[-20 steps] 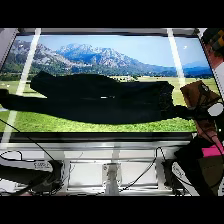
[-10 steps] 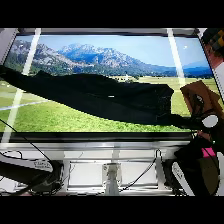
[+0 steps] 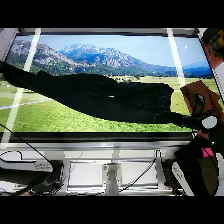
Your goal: Fold the clothes and pants, and hang the long-sleeved shirts on hangers.
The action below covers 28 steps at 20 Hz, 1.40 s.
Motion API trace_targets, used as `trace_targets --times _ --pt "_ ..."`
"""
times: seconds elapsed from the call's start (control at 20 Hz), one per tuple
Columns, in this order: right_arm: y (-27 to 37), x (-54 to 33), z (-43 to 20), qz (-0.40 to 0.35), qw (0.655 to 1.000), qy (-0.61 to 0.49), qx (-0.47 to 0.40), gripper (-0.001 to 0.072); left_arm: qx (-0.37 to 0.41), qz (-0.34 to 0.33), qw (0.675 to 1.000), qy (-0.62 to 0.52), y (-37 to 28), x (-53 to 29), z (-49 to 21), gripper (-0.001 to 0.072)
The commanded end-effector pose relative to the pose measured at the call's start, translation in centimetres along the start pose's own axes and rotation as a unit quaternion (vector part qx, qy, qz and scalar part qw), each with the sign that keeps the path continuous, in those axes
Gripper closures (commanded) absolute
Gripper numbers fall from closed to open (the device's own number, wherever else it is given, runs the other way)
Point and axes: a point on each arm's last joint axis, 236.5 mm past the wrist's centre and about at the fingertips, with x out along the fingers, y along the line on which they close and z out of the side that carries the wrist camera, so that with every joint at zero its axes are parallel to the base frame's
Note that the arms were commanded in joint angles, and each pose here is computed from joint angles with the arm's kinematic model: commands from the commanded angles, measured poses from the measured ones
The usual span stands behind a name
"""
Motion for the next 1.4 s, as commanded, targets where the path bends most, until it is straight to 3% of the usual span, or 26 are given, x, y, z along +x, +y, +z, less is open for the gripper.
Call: trace_targets --times 0.0,0.15,0.3,0.6,0.85,0.9,0.95,1.0,1.35 --pt "-0.2 0.0 0.5 -0.004 1.000 -0.012 -0.003 0.0677 0.025 0.094 0.991 0.093 3.2 -8.5 -4.2 0.0676" --pt "-0.3 0.0 0.8 -0.006 1.000 -0.018 -0.003 0.0677 0.014 0.097 0.983 0.157 2.8 -12.7 -7.7 0.0676" --pt "-0.3 0.0 0.9 -0.006 1.000 -0.020 -0.003 0.0677 0.010 0.075 0.981 0.180 2.3 -10.6 -8.7 0.0676" --pt "-0.4 -0.1 2.3 -0.009 0.999 -0.049 -0.002 0.0677 -0.017 -0.019 0.959 0.283 0.2 4.2 -14.7 0.0675" --pt "-0.5 -0.2 3.3 -0.010 0.997 -0.071 0.000 0.0677 -0.022 -0.024 0.952 0.304 0.7 15.0 -19.9 0.0658" --pt "-0.5 -0.2 3.3 -0.010 0.997 -0.071 0.000 0.0677 -0.022 -0.022 0.954 0.299 0.8 15.5 -19.9 0.0548" --pt "-0.5 -0.2 3.3 -0.010 0.997 -0.071 0.000 0.0677 -0.021 -0.017 0.958 0.287 1.1 15.8 -19.3 0.0222" --pt "-0.5 -0.2 3.3 -0.010 0.997 -0.071 0.000 0.0677 -0.020 -0.012 0.962 0.271 1.4 15.8 -18.5 -0.0013" --pt "-0.5 -0.2 3.4 -0.010 0.997 -0.072 0.007 0.0677 -0.001 0.064 0.972 0.227 7.0 9.5 -14.3 -0.0008"
